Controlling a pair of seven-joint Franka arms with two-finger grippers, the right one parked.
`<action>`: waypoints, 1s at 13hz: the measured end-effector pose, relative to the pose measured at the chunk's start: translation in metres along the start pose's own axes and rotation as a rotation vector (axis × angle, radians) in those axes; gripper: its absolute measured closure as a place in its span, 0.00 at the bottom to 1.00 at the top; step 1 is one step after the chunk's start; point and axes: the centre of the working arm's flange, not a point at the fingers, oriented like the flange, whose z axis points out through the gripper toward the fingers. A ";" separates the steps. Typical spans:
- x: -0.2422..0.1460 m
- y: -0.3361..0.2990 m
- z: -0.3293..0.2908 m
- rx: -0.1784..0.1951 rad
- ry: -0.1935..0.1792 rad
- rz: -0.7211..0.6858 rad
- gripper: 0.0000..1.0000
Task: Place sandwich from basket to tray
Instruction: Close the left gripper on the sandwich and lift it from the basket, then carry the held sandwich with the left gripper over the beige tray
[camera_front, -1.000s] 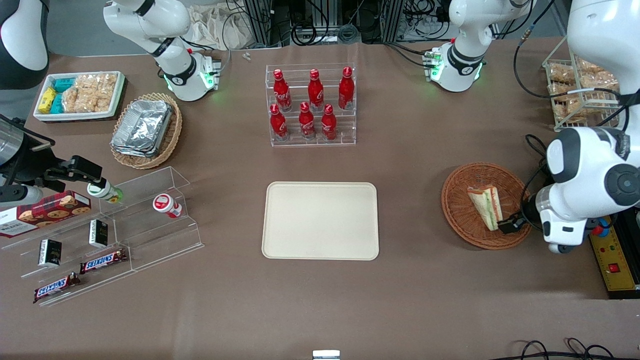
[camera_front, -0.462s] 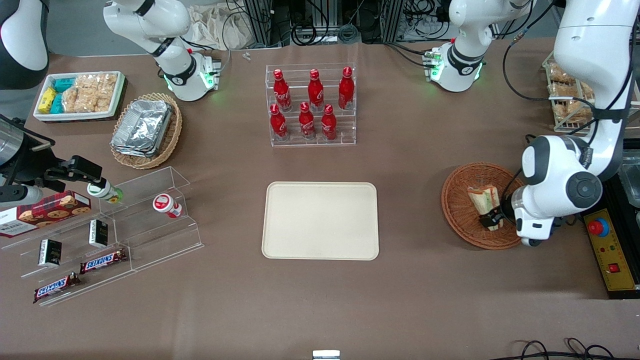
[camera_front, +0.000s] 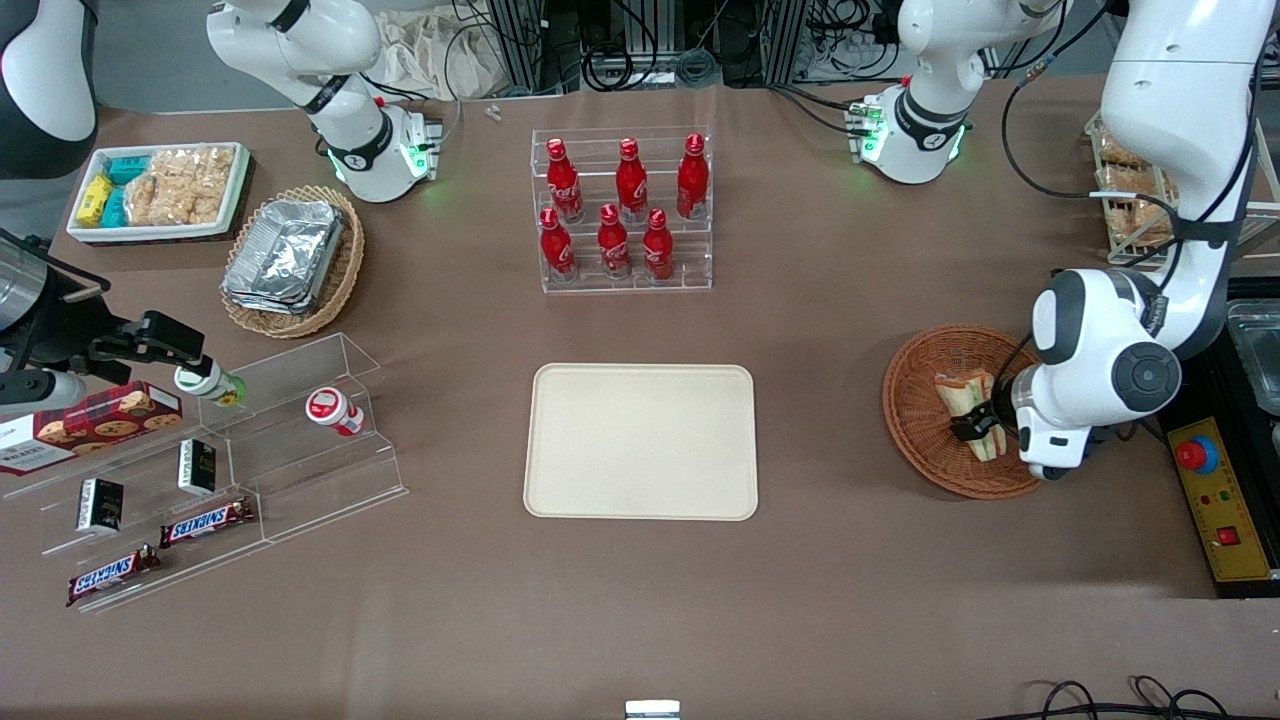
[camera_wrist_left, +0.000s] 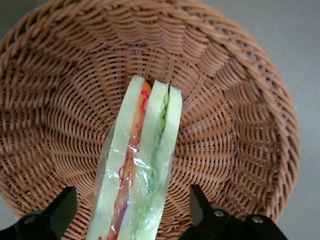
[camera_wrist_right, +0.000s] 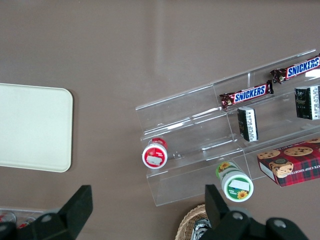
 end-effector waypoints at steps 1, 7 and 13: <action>-0.001 -0.001 0.003 0.002 -0.002 0.001 0.00; -0.001 0.002 -0.009 -0.020 0.028 -0.079 0.52; 0.003 0.025 -0.105 -0.029 0.069 -0.123 0.76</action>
